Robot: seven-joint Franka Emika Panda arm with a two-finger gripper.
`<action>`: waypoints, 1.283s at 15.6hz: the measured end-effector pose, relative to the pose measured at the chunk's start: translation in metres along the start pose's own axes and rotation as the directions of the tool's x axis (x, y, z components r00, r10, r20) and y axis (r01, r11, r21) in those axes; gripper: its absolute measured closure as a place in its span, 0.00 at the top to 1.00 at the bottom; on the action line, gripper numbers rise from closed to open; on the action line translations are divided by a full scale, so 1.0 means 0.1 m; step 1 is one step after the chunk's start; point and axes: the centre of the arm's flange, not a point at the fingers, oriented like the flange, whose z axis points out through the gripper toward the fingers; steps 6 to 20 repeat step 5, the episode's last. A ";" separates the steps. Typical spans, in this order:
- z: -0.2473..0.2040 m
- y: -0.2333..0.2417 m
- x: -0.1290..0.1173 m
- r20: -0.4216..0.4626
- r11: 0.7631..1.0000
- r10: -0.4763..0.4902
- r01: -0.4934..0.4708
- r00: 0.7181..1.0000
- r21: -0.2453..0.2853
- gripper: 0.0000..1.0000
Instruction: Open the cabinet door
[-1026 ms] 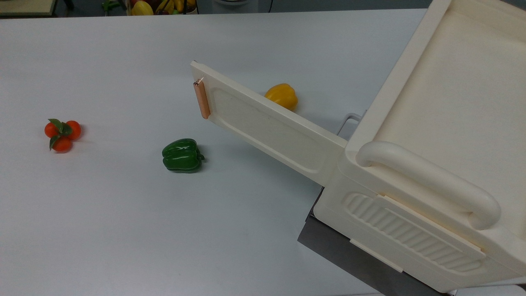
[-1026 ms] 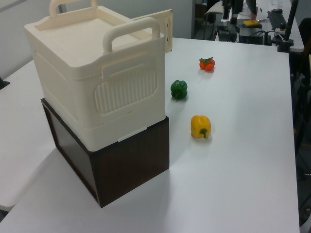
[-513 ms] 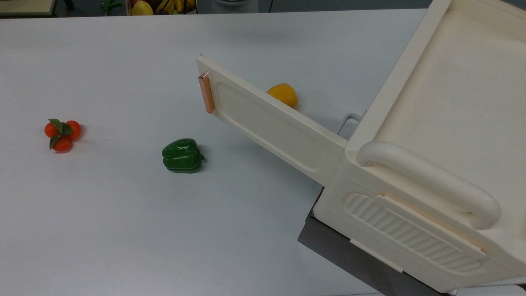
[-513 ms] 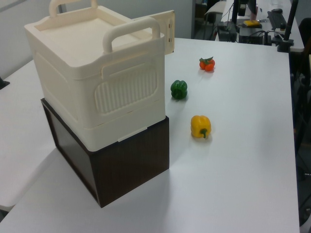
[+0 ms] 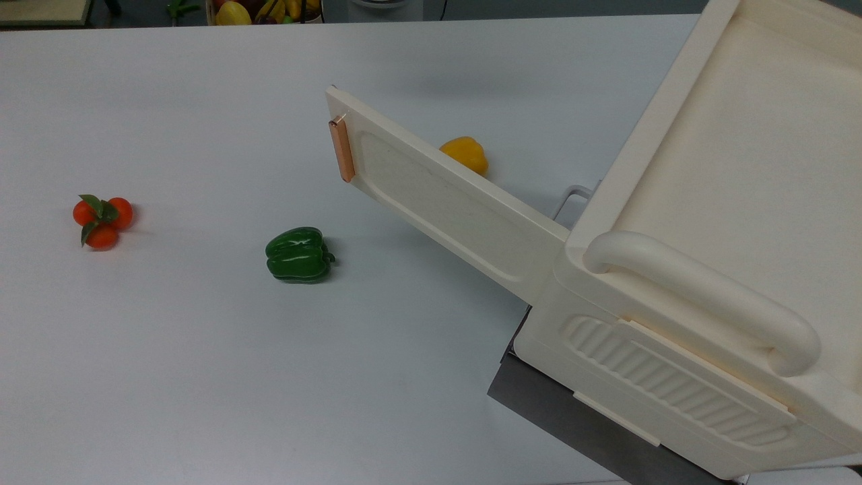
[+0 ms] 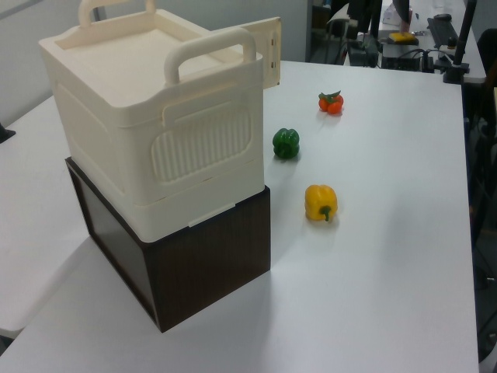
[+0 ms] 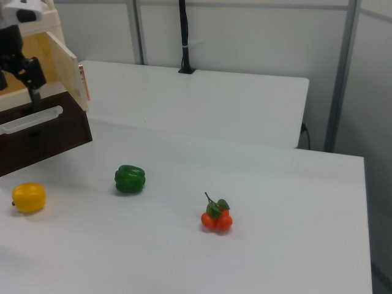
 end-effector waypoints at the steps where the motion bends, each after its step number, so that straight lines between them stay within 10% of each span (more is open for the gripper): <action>1: 0.06 0.02 0.03 -0.001 0.999 -0.032 0.032 0.999 -0.015 1.00; 20: 0.22 0.11 0.11 0.024 0.994 -0.099 0.100 0.995 -0.044 1.00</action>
